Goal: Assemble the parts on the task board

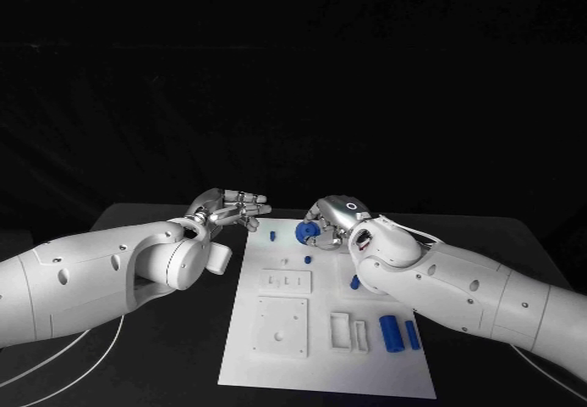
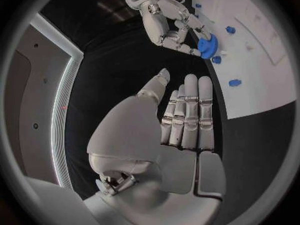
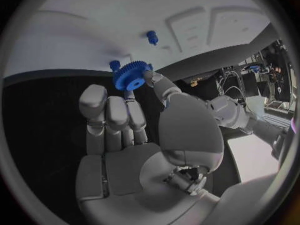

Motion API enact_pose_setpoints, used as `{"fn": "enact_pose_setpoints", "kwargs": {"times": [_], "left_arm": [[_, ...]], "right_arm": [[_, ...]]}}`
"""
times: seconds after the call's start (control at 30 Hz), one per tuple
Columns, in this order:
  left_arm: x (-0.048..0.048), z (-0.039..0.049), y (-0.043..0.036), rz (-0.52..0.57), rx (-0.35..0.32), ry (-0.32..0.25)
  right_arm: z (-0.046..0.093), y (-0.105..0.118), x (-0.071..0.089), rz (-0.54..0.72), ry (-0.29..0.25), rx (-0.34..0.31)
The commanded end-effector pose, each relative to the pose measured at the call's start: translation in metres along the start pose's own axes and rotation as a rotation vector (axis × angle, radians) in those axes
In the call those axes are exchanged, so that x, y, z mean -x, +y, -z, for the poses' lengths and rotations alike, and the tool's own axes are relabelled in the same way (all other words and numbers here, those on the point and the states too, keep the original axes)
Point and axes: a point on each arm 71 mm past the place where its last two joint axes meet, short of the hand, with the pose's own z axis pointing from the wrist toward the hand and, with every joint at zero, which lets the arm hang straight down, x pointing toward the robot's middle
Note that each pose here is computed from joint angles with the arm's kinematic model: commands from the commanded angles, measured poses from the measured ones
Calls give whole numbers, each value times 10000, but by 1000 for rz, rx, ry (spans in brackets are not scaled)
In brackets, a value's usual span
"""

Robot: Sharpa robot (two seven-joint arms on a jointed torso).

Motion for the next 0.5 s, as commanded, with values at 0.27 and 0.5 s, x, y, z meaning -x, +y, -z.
{"fn": "enact_pose_setpoints", "kwargs": {"times": [0.27,0.5], "left_arm": [[-58,-5,-18,2,-12,21],[-63,-7,-19,1,-12,22]], "right_arm": [[-62,59,-102,31,11,14],[-85,46,-139,39,17,12]]}}
